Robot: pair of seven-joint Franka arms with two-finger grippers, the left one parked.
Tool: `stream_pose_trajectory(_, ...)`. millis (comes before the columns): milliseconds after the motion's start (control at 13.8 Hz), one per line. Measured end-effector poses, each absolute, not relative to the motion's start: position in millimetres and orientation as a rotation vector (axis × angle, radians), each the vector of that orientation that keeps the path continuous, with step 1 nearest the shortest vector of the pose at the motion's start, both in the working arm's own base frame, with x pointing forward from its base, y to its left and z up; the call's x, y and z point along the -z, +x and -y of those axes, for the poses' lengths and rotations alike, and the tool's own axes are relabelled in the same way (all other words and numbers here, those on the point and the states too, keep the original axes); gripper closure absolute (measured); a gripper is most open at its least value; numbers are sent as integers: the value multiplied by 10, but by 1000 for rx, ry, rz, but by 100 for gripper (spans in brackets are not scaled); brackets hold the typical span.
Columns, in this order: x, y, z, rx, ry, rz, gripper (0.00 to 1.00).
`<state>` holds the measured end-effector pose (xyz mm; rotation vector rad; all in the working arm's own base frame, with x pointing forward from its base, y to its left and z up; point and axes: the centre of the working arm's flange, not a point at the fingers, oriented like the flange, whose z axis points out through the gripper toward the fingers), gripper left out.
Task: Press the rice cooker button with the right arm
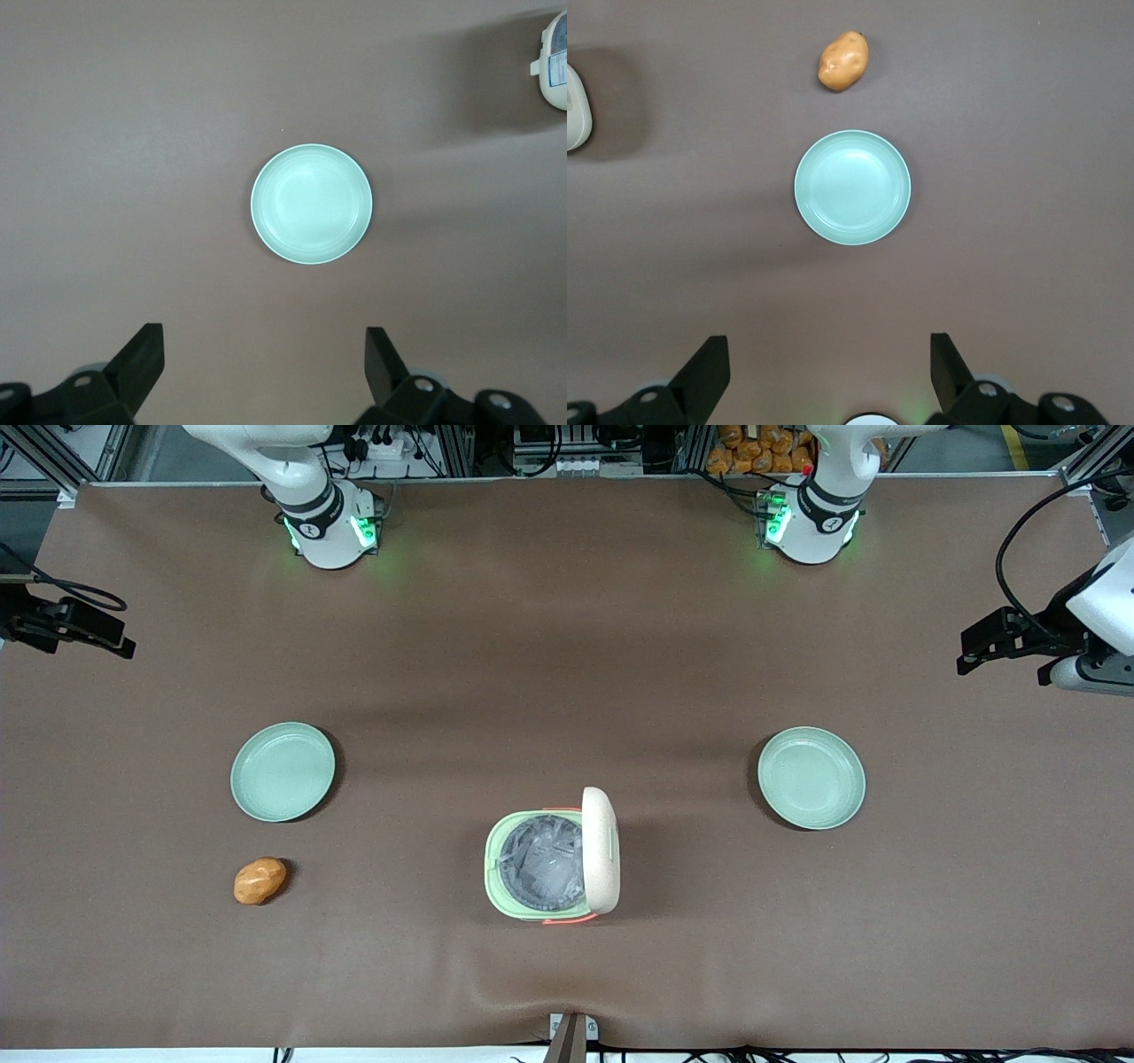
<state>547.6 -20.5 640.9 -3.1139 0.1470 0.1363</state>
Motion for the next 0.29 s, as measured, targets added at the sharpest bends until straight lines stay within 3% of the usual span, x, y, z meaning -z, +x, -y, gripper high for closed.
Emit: stream_pose_trajectory(291, -6422, 5471, 205, -132, -3115, -147, 0)
